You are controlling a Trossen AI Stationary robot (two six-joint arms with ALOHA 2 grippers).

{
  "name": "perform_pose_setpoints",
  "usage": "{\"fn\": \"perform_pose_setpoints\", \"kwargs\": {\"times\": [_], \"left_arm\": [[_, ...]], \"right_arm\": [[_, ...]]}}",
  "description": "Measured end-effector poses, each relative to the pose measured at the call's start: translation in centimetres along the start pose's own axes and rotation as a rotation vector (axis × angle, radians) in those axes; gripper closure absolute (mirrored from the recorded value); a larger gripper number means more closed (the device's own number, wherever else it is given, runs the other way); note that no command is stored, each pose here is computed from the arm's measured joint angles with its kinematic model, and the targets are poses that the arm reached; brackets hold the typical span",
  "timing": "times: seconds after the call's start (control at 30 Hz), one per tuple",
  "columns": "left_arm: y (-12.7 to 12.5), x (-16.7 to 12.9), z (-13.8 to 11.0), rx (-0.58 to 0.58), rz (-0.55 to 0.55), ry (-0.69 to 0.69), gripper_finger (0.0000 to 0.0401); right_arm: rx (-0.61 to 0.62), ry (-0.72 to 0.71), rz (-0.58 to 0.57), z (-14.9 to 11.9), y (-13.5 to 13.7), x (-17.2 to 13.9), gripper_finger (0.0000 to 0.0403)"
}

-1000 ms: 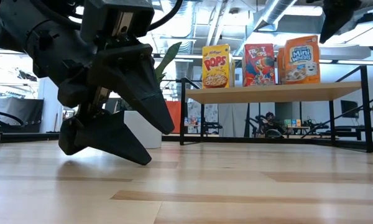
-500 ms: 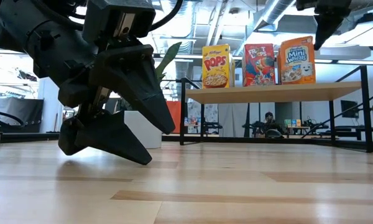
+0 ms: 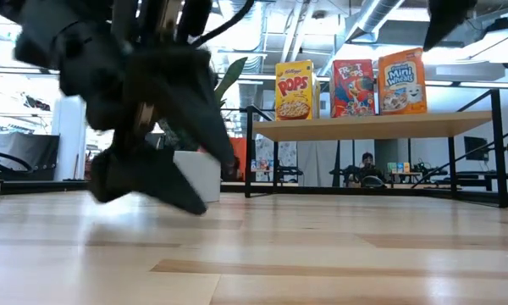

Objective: Stack cereal on shelf
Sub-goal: Put the orange cereal box on the shelf aligned with the other orange cereal boxes

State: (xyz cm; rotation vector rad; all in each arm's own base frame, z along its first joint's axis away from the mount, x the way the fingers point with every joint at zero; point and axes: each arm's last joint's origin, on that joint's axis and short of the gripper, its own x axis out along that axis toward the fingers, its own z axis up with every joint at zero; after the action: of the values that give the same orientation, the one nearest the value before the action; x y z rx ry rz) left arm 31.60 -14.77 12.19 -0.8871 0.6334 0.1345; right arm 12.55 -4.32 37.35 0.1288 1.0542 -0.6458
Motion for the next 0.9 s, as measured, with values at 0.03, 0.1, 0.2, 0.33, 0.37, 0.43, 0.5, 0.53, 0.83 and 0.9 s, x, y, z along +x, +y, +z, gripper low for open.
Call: {"fn": "perform_pose_setpoints", "kwargs": {"times": [0.03,0.1,0.2,0.33,0.37,0.43,0.5,0.53,0.83,0.9], "left_arm": [[-0.1,-0.1,0.4,0.002,-0.022,0.022,0.0152],[-0.5,-0.7,1.6,0.010,-0.070,0.051,0.0152],[-1.5,-2.3,3.7,0.050,-0.140,0.032,0.0152],[-3.7,-6.4,6.5,0.207,-0.212,-0.113,0.0152],[-4.3,-7.7,7.1,0.248,-0.223,-0.165,0.0152],[-5.2,-10.7,8.2,0.310,-0.203,-0.281,0.0152],[-5.6,-13.6,9.1,0.331,-0.144,-0.417,0.0152],[-5.7,-15.0,9.4,0.339,-0.099,-0.481,0.0152],[-4.8,-22.9,9.5,0.320,0.128,-0.713,0.0152],[-4.6,-23.3,9.2,0.315,0.143,-0.710,0.0152]], "right_arm": [[0.005,-0.029,0.023,0.1,-0.1,-0.7,0.0368],[0.016,-0.105,0.094,0.2,-0.3,-2.3,0.0361],[0.032,-0.270,0.234,0.0,-0.6,-5.0,0.0357],[0.018,-0.463,0.364,-1.6,-1.4,-7.7,0.0359],[0.025,-0.482,0.375,-2.2,-1.7,-8.1,0.0361],[0.086,-0.514,0.381,-3.6,-2.5,-8.9,0.0368],[0.133,-0.571,0.421,-4.7,-3.0,-9.3,0.0375],[0.158,-0.600,0.446,-5.2,-3.2,-9.3,0.0379],[0.242,-0.431,0.480,-7.4,-0.1,-1.7,0.0373],[0.231,-0.416,0.482,-7.2,0.8,-0.3,0.0363]]}}
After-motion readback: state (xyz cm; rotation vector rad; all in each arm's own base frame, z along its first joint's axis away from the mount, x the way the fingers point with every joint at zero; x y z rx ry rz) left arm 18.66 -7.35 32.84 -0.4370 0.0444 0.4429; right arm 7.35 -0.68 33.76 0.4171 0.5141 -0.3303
